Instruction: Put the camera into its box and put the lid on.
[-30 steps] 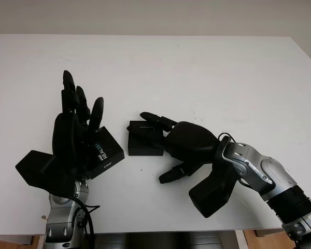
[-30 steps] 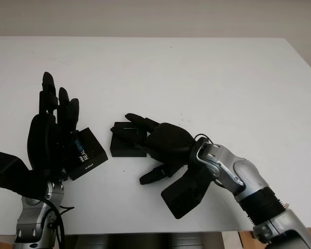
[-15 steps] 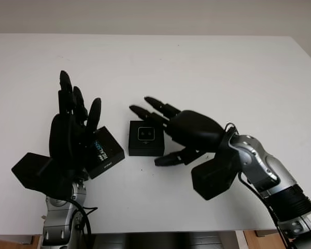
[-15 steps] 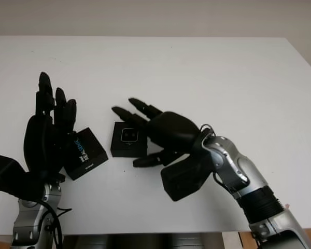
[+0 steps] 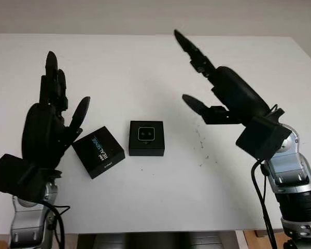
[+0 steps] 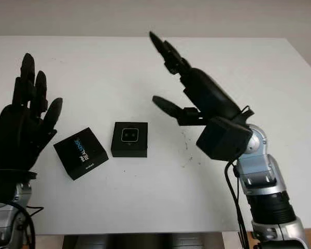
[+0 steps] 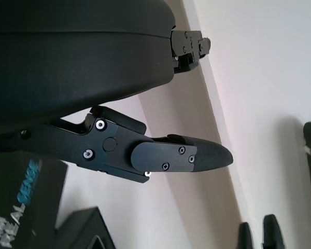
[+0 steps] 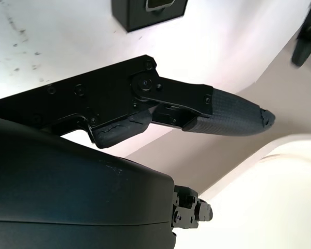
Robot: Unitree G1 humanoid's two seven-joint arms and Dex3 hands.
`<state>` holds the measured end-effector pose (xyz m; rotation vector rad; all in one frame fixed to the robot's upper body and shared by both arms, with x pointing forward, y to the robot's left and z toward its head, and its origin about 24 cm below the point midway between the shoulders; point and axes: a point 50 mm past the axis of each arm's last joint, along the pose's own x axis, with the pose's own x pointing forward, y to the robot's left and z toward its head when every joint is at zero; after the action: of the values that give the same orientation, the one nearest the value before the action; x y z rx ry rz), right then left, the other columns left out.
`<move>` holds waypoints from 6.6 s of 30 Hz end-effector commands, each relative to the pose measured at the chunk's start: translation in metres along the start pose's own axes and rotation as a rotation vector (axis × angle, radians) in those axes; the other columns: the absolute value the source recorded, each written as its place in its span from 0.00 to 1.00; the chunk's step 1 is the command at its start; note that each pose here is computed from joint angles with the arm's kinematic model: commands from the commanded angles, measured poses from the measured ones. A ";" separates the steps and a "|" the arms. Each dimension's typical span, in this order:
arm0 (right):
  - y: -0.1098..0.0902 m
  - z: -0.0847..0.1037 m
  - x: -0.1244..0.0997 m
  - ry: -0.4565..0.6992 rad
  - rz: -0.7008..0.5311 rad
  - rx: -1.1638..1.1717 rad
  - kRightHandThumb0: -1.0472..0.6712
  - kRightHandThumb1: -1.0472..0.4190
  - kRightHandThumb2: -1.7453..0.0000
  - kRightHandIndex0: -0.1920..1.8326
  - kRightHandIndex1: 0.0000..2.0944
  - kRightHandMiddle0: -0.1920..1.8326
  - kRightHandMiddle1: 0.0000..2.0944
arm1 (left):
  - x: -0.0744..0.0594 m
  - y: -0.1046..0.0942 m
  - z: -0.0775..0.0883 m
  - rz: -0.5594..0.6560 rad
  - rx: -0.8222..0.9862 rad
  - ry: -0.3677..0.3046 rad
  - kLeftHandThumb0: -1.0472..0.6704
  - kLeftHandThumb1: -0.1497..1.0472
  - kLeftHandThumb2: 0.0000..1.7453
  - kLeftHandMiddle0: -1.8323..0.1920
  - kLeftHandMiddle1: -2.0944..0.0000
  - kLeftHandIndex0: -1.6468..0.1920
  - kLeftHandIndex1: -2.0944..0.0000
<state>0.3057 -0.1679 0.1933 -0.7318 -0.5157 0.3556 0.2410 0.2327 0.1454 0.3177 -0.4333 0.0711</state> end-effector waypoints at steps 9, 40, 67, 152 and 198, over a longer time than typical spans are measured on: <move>0.002 -0.012 0.002 0.079 -0.095 0.424 0.14 0.00 0.62 0.01 0.00 0.02 0.01 | -0.003 0.031 0.005 -0.014 0.394 0.056 0.21 1.00 0.05 0.73 0.97 0.77 0.93; -0.004 -0.020 0.002 0.160 -0.166 0.532 0.16 0.00 0.59 0.01 0.02 0.01 0.02 | -0.019 0.000 -0.004 -0.384 0.640 0.243 0.05 0.91 0.03 1.00 1.00 1.00 1.00; -0.003 -0.019 0.000 0.172 -0.179 0.535 0.19 0.00 0.60 0.01 0.03 0.02 0.03 | -0.017 -0.017 -0.022 -0.461 0.845 0.281 0.22 0.78 0.02 0.89 0.96 0.89 0.95; 0.011 -0.016 0.002 0.218 -0.182 0.537 0.18 0.00 0.63 0.01 0.02 0.01 0.02 | 0.053 -0.050 -0.001 -0.505 0.332 -0.011 0.47 1.00 0.09 0.85 0.27 0.82 0.44; 0.017 -0.020 0.000 0.229 -0.218 0.568 0.18 0.00 0.64 0.02 0.03 0.01 0.03 | 0.050 -0.118 -0.022 -0.521 0.385 -0.105 0.49 1.00 0.10 0.88 0.17 0.89 0.33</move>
<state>0.3156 -0.1645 0.1674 -0.1545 -0.2371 0.1995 0.3071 0.1350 0.1060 0.8096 -0.3811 -0.3771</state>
